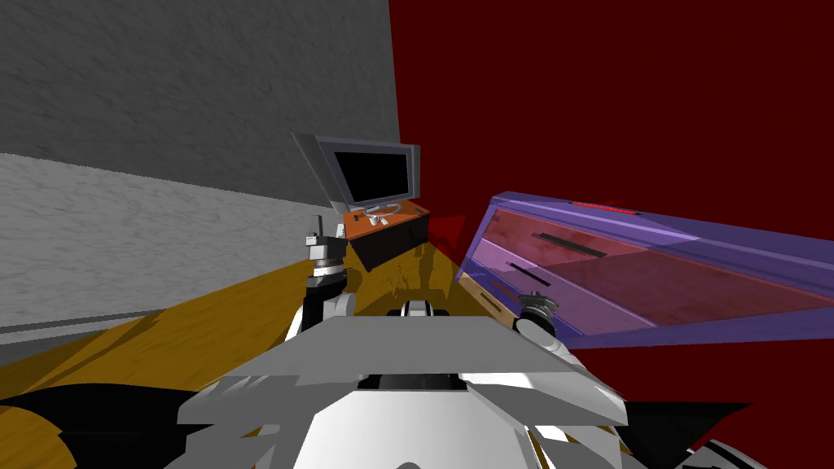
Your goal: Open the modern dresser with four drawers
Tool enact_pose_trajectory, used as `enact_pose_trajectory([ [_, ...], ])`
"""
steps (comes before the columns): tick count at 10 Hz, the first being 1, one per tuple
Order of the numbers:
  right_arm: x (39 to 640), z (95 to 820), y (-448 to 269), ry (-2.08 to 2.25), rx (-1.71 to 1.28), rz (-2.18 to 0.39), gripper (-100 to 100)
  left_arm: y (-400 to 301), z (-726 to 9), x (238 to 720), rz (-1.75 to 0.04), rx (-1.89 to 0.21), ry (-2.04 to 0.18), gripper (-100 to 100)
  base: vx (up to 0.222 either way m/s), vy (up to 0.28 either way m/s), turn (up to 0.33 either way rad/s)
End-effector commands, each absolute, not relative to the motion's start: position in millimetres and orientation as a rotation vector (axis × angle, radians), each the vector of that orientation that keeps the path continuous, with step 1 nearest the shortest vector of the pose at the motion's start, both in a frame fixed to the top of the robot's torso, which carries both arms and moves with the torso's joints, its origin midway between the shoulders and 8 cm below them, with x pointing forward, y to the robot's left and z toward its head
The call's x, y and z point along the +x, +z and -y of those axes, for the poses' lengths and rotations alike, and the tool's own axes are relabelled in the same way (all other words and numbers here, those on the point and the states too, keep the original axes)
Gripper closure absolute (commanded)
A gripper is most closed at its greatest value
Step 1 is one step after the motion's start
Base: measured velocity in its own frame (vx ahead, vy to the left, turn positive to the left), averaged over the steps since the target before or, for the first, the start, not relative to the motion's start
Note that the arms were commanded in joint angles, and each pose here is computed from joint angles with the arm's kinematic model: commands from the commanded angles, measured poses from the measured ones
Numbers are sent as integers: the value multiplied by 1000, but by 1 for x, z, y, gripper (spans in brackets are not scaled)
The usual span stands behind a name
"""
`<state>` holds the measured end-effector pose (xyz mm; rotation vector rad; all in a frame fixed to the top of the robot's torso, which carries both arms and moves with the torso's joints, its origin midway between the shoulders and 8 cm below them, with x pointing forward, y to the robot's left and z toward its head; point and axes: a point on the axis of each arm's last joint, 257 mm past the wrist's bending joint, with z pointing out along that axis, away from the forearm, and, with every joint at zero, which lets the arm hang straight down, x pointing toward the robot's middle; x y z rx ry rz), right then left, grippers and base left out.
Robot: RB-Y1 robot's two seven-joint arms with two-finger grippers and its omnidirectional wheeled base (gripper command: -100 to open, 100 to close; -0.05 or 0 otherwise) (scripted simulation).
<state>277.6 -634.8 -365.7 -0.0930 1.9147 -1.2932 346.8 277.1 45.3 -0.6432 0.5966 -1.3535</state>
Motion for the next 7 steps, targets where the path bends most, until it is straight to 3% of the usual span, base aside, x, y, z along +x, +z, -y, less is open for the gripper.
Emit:
enact_pose_trajectory([
  [1, 270, 645, -359, -1358, -117, -1900, -100, 45, -277, 347, -597, -643, -1353, 0, 212, 15, 41],
  [5, 257, 660, -350, -1457, -155, -1880, -100, 45, -277, 347, -597, -643, -1353, 0, 215, 10, 42],
  [7, 259, 659, -351, -1444, -150, -1882, -100, 45, -277, 347, -596, -643, -1354, 0, 62, 2, 6],
])
